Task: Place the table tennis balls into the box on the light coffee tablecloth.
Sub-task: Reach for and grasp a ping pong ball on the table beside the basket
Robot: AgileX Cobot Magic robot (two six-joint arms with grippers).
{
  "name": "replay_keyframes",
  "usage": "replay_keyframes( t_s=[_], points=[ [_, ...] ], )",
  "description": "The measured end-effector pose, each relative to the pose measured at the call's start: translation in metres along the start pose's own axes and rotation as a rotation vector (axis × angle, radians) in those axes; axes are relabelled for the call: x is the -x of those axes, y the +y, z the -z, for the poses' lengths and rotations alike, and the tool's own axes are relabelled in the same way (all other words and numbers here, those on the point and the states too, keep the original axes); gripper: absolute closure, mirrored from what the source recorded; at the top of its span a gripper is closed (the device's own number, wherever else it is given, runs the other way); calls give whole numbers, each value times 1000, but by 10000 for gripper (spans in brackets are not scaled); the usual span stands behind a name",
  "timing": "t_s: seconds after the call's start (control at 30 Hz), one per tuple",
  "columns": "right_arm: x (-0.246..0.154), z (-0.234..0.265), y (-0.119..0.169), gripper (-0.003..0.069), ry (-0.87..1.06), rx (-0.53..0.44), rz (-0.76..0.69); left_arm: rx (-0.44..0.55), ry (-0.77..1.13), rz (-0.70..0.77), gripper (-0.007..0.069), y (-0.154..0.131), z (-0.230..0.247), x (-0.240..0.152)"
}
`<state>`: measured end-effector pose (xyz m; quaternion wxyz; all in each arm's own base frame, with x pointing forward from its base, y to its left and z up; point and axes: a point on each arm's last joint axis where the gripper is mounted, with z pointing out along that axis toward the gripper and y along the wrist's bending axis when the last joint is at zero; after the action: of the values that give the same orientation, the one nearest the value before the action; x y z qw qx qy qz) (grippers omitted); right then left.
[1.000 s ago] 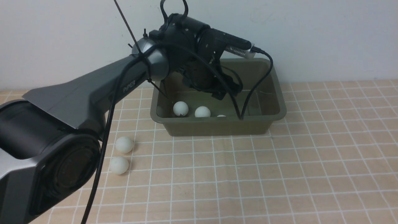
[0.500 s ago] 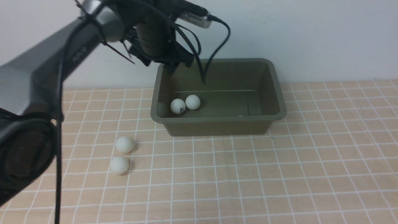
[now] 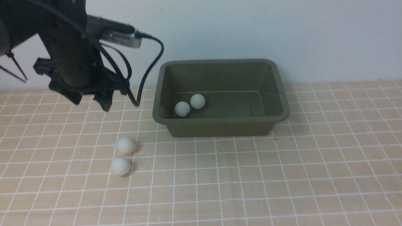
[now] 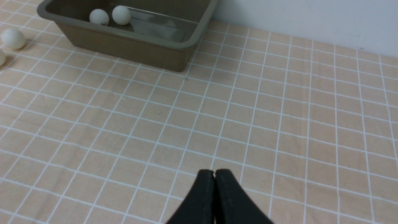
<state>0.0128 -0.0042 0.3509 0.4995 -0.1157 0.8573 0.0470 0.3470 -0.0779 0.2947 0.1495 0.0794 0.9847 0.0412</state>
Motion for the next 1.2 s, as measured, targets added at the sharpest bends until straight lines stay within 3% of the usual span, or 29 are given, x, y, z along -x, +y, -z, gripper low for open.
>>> replay_keyframes(
  t_s=[0.17, 0.37, 1.2],
  points=[
    [0, 0, 0, 676, -1, 5, -2, -79, 23, 24, 220, -10, -41, -34],
    [0, 0, 3, 676, 1, 29, -14, -103, -22, 32, 220, -15, -68, -50],
    [0, 0, 5, 676, 2, 54, -26, -102, 18, 23, 218, -22, -123, -46]
  ],
)
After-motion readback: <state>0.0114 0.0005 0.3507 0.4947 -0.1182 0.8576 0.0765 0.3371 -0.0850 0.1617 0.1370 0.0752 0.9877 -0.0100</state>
